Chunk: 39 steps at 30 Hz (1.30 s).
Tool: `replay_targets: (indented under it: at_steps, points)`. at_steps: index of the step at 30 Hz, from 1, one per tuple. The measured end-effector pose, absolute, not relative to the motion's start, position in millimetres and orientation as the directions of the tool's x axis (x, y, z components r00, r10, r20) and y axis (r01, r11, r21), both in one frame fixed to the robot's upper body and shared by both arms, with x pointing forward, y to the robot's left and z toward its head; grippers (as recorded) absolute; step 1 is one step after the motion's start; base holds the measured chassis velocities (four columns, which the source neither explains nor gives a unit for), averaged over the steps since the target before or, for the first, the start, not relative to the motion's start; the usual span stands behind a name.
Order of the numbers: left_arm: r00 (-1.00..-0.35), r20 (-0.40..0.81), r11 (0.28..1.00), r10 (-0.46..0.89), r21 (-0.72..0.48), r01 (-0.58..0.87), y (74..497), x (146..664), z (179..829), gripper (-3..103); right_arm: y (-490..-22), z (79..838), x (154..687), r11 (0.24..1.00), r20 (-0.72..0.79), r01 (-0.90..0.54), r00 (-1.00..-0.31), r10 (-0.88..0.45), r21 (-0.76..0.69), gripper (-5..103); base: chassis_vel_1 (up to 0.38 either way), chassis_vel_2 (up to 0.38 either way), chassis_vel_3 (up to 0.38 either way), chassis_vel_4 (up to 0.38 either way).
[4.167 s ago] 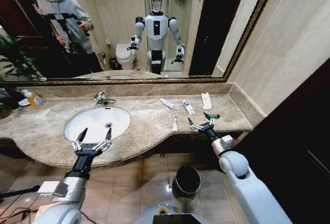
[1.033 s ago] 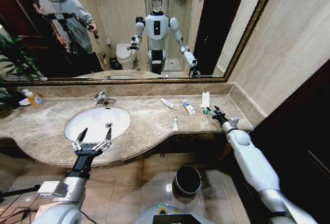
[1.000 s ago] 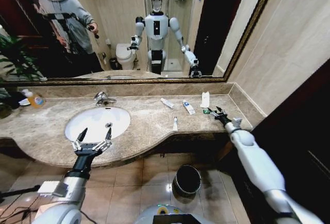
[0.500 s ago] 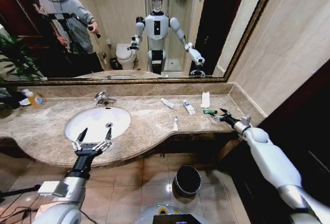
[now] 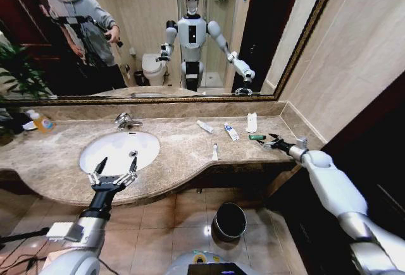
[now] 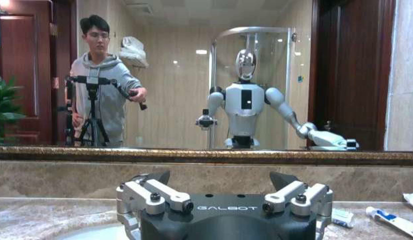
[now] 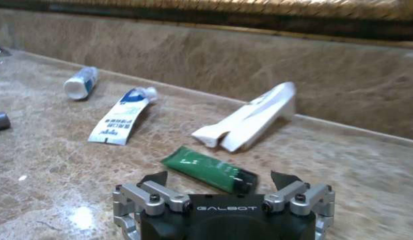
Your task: Pick up the trash from the sink and place it in the trash bin.
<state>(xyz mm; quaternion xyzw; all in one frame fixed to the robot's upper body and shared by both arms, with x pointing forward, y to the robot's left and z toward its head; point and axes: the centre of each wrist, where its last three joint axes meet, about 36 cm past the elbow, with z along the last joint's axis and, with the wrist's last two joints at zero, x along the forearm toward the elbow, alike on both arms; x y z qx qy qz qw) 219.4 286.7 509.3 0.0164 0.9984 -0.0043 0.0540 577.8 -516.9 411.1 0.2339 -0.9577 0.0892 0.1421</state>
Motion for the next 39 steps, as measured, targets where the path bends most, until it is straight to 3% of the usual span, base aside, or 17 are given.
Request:
replay_targets:
  at_steps: [4,6,8,11,13,17,20,31,39]
  points:
    - [-0.994,-0.108,0.999,0.032,-0.007,0.033,286.7,219.4,509.3,100,-506.1,407.6,587.5,0.863,0.317,-0.489,-0.845,-0.431,-0.129,100,0.000,0.000,0.000,0.000]
    - [-0.994,-0.108,0.999,0.032,-0.007,0.033,286.7,219.4,509.3,100,-502.4,407.4,586.9,0.857,0.314,-0.496,-0.843,-0.436,-0.141,90,0.000,0.000,0.000,0.000]
    - [-0.994,-0.108,0.999,0.032,-0.007,0.033,286.7,219.4,509.3,100,-501.6,407.3,585.7,0.855,0.313,-0.499,-0.842,-0.439,-0.145,90,0.000,0.000,0.000,0.000]
    - [-0.994,-0.108,0.999,0.032,-0.007,0.033,286.7,219.4,509.3,100,-500.7,408.5,580.2,0.850,0.312,-0.504,-0.841,-0.442,-0.155,78,0.000,0.000,0.000,0.000]
    - [-0.994,-0.108,0.999,0.032,-0.007,0.033,286.7,219.5,509.3,100,-500.7,408.7,578.4,0.849,0.312,-0.505,-0.840,-0.443,-0.156,78,0.000,0.000,0.000,0.000]
    - [-0.994,-0.108,0.999,0.032,-0.007,0.033,286.7,219.5,509.3,100,-500.4,407.7,569.5,0.856,0.299,-0.495,-0.848,-0.438,-0.149,62,0.000,0.000,0.000,0.000]
    - [-0.994,-0.108,0.999,0.032,-0.007,0.033,286.7,219.4,509.3,100,-501.0,406.7,564.4,0.860,0.292,-0.490,-0.851,-0.437,-0.143,58,0.000,0.000,0.000,0.000]
    - [-0.994,-0.108,0.999,0.032,-0.007,0.033,286.7,219.4,509.3,100,-508.5,405.5,523.8,0.881,0.239,-0.457,-0.875,-0.421,-0.120,27,0.000,0.000,0.000,0.000]
    - [-0.994,-0.108,0.999,0.032,-0.007,0.033,286.7,219.4,509.3,100,-475.9,402.2,499.1,0.904,0.171,-0.414,-0.903,-0.394,-0.108,7,0.000,0.000,0.000,0.000]
